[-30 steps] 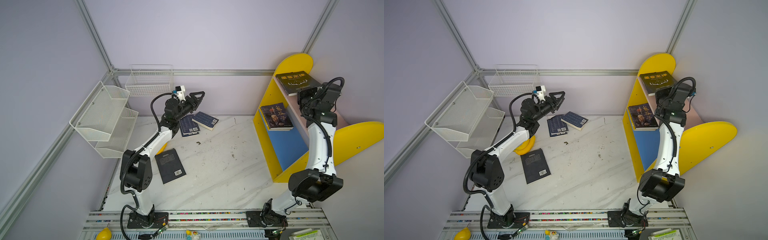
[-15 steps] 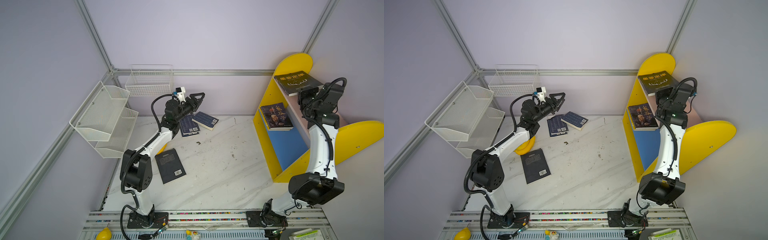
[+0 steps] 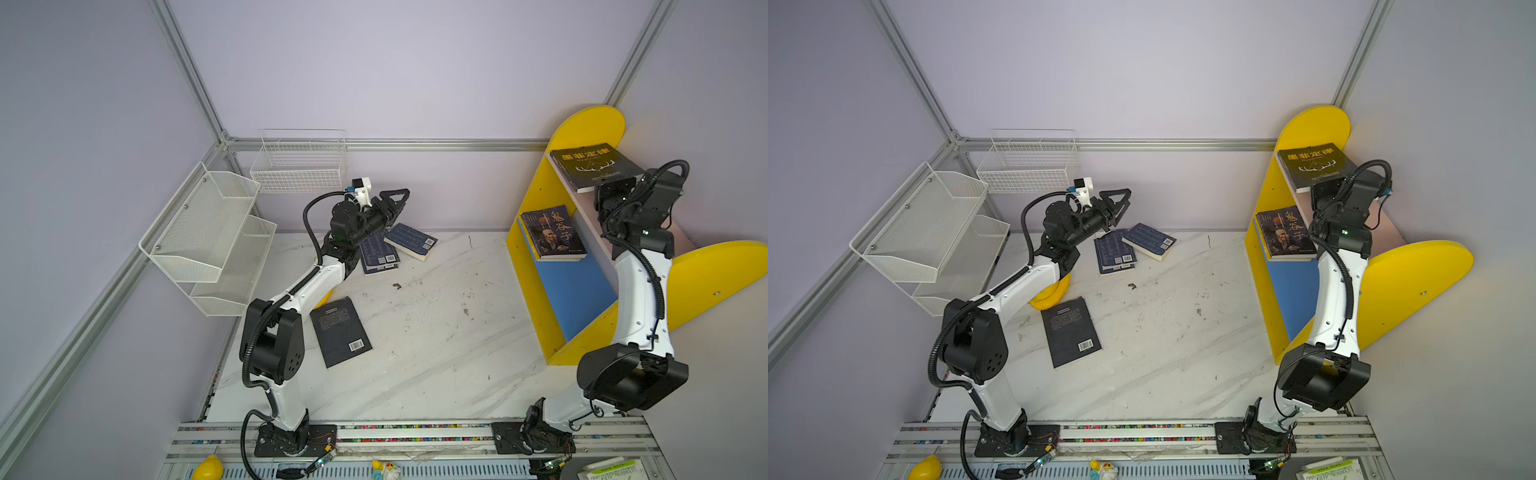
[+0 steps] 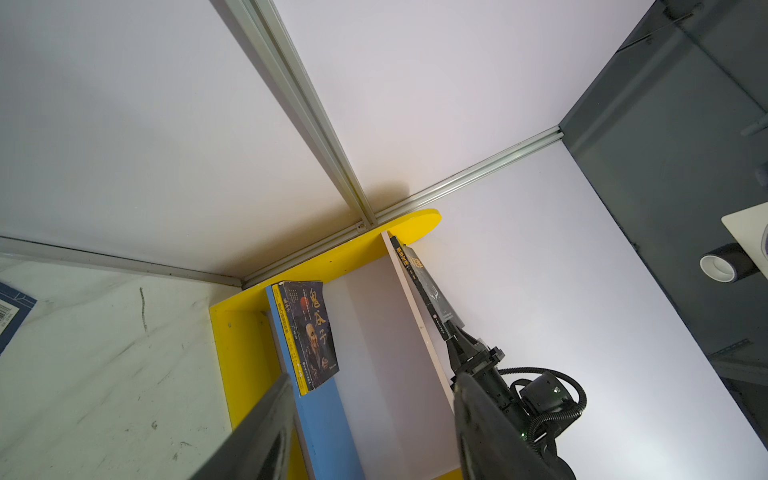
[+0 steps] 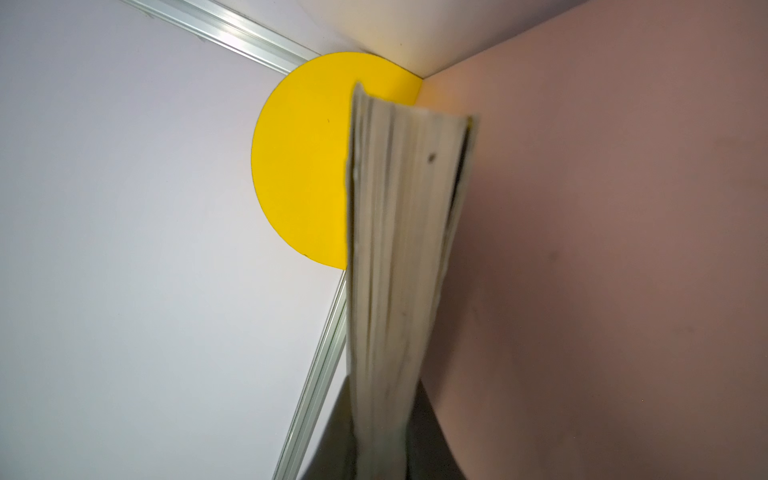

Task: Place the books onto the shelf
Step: 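Lower the black book flat onto the pink top shelf with the right gripper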

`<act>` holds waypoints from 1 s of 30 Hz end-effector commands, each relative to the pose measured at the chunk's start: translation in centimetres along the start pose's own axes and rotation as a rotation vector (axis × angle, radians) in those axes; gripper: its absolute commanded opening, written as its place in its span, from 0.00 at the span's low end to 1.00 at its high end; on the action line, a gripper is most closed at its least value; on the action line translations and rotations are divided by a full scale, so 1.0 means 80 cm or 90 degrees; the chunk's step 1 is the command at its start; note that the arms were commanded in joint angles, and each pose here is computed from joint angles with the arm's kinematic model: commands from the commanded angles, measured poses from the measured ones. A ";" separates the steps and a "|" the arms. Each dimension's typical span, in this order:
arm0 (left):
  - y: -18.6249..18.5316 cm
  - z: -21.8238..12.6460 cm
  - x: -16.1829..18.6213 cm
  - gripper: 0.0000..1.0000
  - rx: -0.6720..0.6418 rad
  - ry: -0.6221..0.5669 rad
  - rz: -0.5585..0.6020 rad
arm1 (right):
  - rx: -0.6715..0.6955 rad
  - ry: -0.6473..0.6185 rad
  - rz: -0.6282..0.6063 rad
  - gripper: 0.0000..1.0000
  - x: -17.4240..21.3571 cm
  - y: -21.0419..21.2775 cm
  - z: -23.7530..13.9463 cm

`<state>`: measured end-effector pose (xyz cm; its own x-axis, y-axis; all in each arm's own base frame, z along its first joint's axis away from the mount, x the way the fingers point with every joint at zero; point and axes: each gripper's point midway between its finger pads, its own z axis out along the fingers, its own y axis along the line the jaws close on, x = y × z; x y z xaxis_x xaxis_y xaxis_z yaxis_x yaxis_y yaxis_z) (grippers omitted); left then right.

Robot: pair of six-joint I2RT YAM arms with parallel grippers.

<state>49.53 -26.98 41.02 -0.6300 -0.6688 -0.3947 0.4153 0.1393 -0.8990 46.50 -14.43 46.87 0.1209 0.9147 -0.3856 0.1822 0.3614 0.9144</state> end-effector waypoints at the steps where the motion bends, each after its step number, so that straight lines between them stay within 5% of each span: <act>1: -0.033 -0.014 -0.005 0.61 0.032 -0.008 0.032 | -0.024 -0.024 -0.002 0.12 -0.014 0.009 0.005; 27: -0.023 -0.016 -0.005 0.63 0.022 -0.016 0.024 | -0.012 -0.014 -0.009 0.14 -0.012 0.000 0.019; 30: -0.024 -0.017 -0.004 0.63 0.023 -0.015 0.025 | -0.008 -0.011 -0.012 0.27 -0.013 -0.001 0.023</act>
<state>49.59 -26.94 40.72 -0.6300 -0.6706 -0.3917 0.4090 0.1422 -0.9014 47.79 -14.57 47.01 0.1076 0.9118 -0.3962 0.1629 0.3770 0.9118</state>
